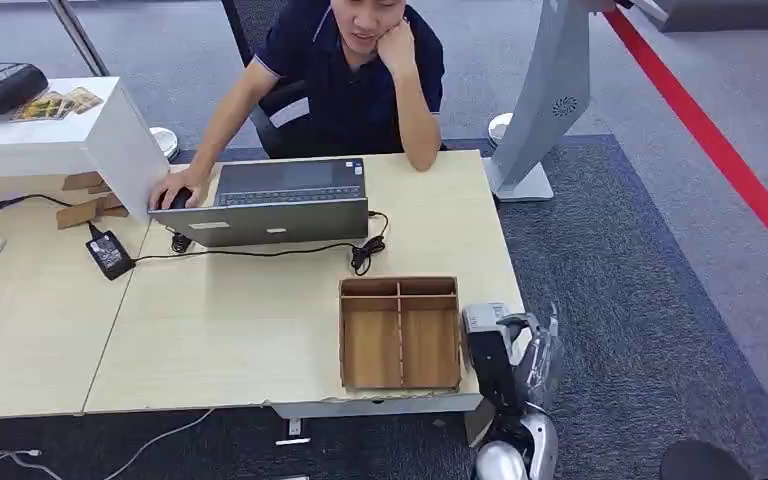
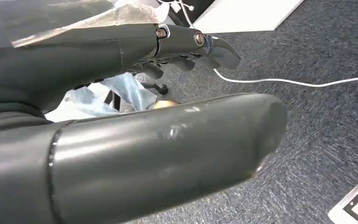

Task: Pass the card to the sensor for recognition and then transmit it.

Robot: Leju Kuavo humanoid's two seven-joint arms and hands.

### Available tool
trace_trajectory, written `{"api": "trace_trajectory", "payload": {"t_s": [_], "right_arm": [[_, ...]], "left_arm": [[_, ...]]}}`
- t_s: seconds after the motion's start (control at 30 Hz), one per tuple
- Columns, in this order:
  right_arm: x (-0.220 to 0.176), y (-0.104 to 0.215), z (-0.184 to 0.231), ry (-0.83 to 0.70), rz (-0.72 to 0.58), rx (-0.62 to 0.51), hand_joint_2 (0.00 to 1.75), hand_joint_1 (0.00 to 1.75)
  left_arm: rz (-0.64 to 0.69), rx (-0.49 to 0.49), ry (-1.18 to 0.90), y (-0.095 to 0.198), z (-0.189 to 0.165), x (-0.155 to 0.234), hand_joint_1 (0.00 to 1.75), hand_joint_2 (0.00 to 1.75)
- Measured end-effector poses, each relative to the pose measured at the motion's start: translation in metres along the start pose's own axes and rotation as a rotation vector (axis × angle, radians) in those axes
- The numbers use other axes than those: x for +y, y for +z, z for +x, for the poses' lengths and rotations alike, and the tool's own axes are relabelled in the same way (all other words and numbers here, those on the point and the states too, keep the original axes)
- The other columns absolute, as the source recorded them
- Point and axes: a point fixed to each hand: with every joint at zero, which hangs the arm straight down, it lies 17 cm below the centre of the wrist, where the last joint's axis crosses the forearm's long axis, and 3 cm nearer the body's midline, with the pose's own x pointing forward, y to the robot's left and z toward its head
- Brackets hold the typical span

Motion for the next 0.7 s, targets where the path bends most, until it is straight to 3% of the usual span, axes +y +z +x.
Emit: {"api": "trace_trajectory", "payload": {"t_s": [0.7], "right_arm": [[0.0015,0.0007,0.0003,0.008,0.005,-0.006,1.75,0.0]], "left_arm": [[0.0,-0.006,-0.002,0.0003,0.0018,-0.0001,0.0,0.0]]}}
